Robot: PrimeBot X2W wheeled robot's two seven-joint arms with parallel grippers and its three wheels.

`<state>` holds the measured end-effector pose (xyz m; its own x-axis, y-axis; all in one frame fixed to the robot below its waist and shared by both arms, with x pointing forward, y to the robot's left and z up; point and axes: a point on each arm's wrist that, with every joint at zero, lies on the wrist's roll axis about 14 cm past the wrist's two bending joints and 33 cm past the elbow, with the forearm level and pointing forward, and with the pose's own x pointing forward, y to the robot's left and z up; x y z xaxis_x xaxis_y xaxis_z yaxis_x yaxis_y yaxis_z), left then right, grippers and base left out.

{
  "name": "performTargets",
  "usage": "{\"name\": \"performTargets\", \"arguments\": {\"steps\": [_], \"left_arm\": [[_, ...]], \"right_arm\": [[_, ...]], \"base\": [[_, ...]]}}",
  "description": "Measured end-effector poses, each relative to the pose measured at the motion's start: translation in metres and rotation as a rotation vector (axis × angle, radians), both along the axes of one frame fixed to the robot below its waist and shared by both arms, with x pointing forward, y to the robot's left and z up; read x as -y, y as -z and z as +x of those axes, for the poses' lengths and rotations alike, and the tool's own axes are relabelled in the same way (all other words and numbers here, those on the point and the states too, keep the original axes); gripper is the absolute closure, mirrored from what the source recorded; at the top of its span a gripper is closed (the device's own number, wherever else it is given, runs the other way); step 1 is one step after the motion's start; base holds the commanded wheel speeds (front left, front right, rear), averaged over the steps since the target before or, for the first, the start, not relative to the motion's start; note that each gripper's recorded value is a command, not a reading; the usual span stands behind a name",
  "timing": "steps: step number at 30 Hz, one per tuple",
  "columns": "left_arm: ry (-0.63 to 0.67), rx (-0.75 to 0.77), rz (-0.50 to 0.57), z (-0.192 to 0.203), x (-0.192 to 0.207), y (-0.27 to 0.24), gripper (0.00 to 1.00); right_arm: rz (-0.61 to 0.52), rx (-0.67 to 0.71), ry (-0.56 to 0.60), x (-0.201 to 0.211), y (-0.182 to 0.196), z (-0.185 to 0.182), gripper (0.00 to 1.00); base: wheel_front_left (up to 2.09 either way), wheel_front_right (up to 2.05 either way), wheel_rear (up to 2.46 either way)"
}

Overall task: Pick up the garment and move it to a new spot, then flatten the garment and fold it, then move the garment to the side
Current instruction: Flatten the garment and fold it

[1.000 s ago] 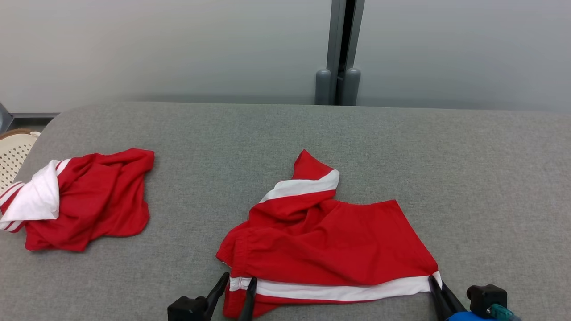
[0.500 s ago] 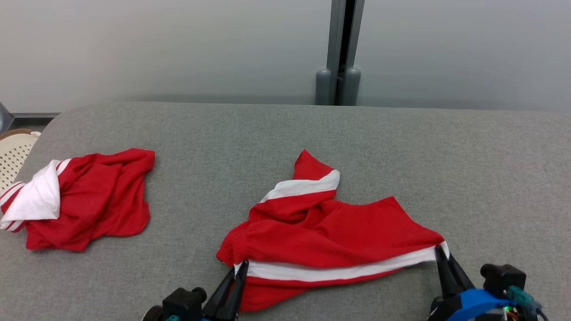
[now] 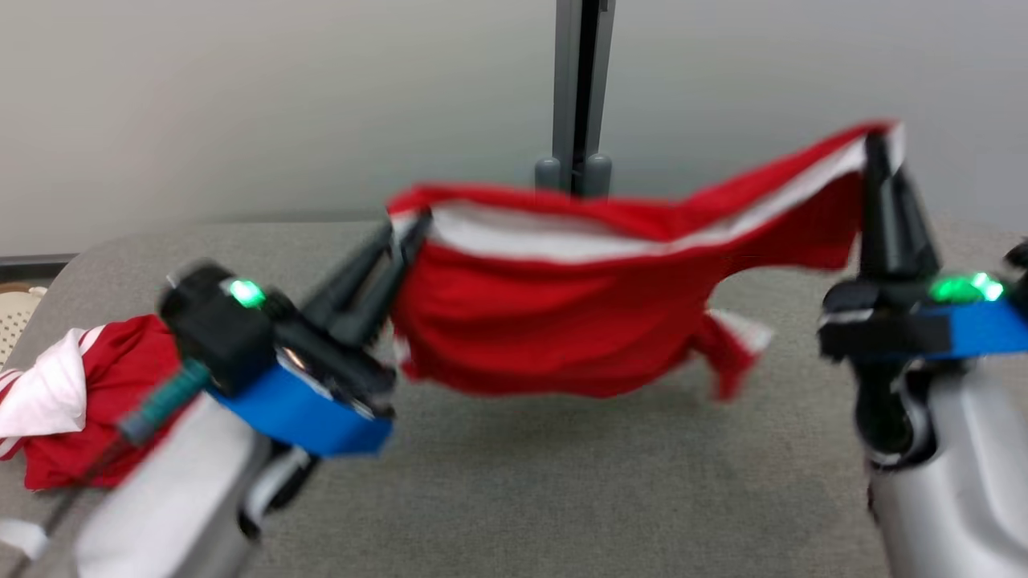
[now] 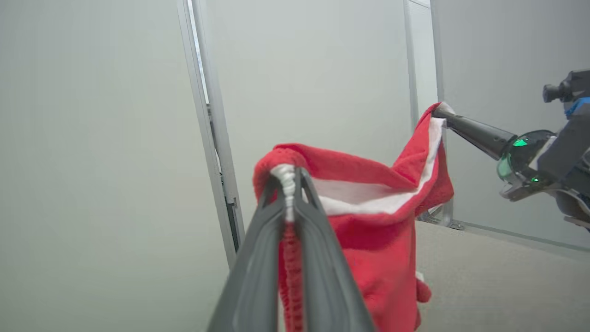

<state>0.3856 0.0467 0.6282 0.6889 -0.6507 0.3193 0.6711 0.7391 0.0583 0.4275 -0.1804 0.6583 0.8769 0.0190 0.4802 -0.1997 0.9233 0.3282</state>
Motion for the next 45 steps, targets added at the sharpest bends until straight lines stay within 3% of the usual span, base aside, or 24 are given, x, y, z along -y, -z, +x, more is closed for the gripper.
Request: {"name": "performTargets", "arguments": {"steps": [4, 8, 11, 17, 24, 27, 31, 38, 41, 45], "left_arm": [[0.038, 0.150, -0.012, 0.010, 0.001, -0.069, 1.00], [0.046, 0.207, -0.025, 0.027, 0.000, -0.107, 1.00], [0.041, 0.171, -0.064, 0.050, -0.001, -0.109, 1.00], [-0.037, 0.033, -0.084, 0.118, -0.009, -0.065, 1.00], [-0.086, 0.061, -0.164, 0.163, -0.011, -0.068, 1.00], [-0.091, -0.020, -0.157, 0.162, -0.008, -0.035, 1.00], [-0.114, -0.219, -0.163, 0.141, -0.007, 0.039, 1.00], [-0.158, -0.643, -0.129, 0.044, -0.002, 0.188, 1.00], [-0.181, -0.725, -0.143, 0.011, -0.003, 0.211, 1.00], [-0.204, -0.779, -0.167, -0.026, -0.003, 0.222, 1.00]], "right_arm": [[-0.030, 0.216, 0.003, 0.011, -0.083, -0.009, 1.00], [-0.100, 0.285, 0.003, 0.014, -0.126, -0.007, 1.00], [-0.156, 0.252, 0.020, 0.015, -0.127, 0.009, 1.00], [-0.193, 0.131, 0.057, 0.022, -0.096, 0.063, 1.00], [-0.182, 0.190, 0.120, 0.029, -0.098, 0.105, 1.00], [-0.169, 0.119, 0.114, 0.028, -0.068, 0.111, 1.00], [-0.119, -0.086, 0.126, 0.041, 0.016, 0.097, 1.00], [-0.001, -0.505, 0.179, 0.062, 0.178, 0.012, 1.00], [0.038, -0.602, 0.201, 0.065, 0.212, -0.027, 1.00], [0.061, -0.648, 0.219, 0.067, 0.228, -0.062, 1.00]], "base": [[0.00, 0.00, 0.00], [0.00, 0.00, 0.00], [0.00, 0.00, 0.00], [0.00, 0.00, 0.00], [0.00, 0.00, 0.00], [0.00, 0.00, 0.00], [0.00, 0.00, 0.00], [0.00, 0.00, 0.00], [0.00, 0.00, 0.00], [0.00, 0.00, 0.00]]}}
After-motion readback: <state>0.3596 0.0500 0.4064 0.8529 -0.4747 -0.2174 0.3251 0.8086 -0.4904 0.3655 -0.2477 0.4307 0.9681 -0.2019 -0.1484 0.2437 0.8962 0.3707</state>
